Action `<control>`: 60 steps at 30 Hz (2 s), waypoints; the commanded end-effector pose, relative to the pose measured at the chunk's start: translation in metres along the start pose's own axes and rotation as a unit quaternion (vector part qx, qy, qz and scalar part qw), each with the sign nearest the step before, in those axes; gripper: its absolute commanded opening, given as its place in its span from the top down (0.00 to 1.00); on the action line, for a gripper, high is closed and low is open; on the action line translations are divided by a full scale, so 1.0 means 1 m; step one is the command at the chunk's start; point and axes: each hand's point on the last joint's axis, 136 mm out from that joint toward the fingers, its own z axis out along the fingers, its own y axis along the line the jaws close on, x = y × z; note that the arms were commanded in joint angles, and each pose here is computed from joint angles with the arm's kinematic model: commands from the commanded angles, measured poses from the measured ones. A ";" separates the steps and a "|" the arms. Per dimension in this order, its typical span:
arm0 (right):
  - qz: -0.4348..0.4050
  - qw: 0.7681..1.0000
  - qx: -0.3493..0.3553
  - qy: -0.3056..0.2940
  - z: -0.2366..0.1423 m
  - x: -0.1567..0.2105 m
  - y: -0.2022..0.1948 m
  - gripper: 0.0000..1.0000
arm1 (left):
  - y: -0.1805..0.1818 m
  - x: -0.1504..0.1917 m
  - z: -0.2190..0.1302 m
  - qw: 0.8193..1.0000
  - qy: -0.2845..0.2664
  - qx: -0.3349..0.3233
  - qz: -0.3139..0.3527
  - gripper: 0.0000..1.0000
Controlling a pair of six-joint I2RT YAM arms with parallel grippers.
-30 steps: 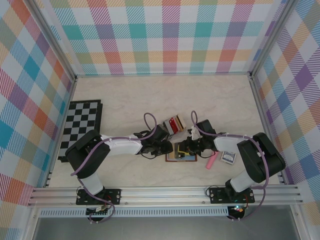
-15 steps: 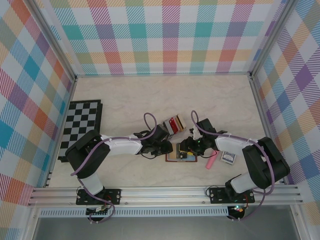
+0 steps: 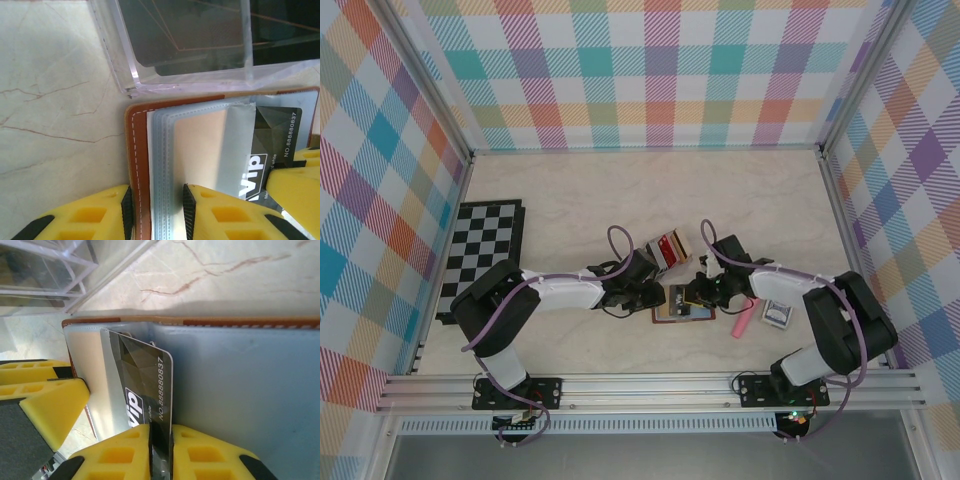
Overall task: Put the credit cards into the card holder
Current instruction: Insert the credit card into the card slot.
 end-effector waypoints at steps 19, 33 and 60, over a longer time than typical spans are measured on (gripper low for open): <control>-0.016 1.000 0.016 0.003 -0.001 -0.004 0.004 0.80 | 0.009 0.016 0.006 1.000 0.023 -0.016 0.013 0.67; -0.027 0.998 -0.048 0.028 0.017 -0.003 0.031 0.85 | 0.004 0.015 0.006 1.000 0.024 -0.008 0.014 0.67; -0.029 0.952 0.270 -0.139 -0.088 -0.015 -0.044 0.35 | 0.017 0.005 -0.013 0.999 -0.017 -0.031 -0.002 0.44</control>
